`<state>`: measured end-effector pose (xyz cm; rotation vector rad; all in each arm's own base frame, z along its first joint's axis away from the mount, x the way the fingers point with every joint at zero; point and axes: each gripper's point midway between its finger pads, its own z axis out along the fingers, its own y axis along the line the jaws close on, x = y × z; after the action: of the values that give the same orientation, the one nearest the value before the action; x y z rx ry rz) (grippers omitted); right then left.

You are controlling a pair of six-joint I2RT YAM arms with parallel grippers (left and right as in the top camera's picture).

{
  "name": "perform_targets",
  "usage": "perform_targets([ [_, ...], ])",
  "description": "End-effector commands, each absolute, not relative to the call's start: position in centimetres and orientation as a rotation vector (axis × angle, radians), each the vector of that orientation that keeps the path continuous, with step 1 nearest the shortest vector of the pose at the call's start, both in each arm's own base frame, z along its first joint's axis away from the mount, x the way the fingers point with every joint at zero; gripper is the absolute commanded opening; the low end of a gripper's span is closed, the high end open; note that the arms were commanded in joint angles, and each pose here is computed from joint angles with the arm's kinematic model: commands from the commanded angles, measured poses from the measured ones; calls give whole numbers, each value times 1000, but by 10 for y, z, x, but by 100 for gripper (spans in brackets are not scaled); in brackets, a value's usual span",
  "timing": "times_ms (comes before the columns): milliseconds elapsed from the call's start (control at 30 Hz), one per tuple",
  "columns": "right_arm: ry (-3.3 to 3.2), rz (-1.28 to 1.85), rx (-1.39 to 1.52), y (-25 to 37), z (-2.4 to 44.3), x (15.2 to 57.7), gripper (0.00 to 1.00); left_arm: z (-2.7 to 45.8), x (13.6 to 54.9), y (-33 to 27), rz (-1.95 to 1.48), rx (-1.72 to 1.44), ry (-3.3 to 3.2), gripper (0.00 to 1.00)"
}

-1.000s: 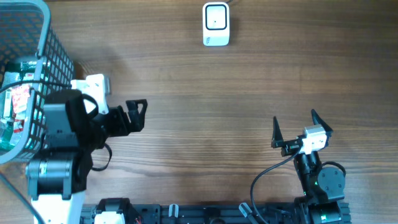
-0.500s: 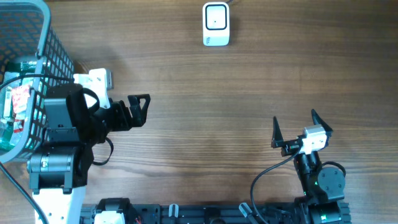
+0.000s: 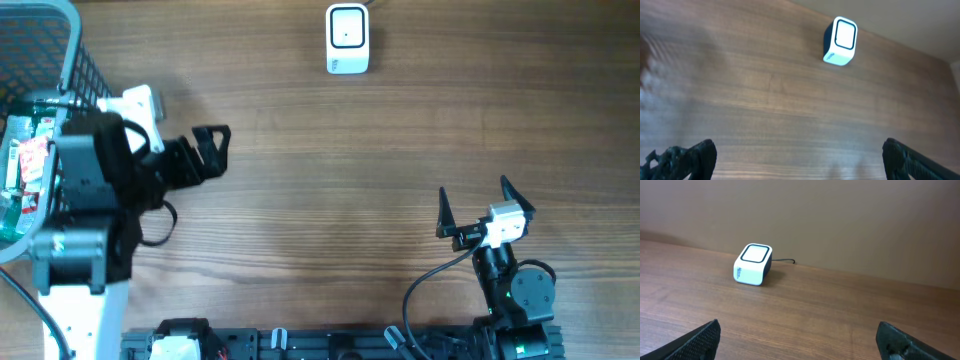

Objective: Scan the item barcode
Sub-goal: 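Move the left gripper over the grey basket and look inside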

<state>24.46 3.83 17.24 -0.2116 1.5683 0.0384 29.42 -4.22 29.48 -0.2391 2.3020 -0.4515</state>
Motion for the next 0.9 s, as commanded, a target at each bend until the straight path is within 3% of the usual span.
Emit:
perform_targets([
  [0,1564,47,-212,39,173,244,100,328,310,-37,-441,-273,2277,100],
  [333,1564,47,-212,39,173,244,100,346,341,-12,-297,-405,2278,100],
  [533,1564,47,-212,39,173,244,100,355,344,47,-42,-614,2171,100],
  [867,1564,47,-212,39,173,244,100,377,330,146,-6,-874,1976,100],
])
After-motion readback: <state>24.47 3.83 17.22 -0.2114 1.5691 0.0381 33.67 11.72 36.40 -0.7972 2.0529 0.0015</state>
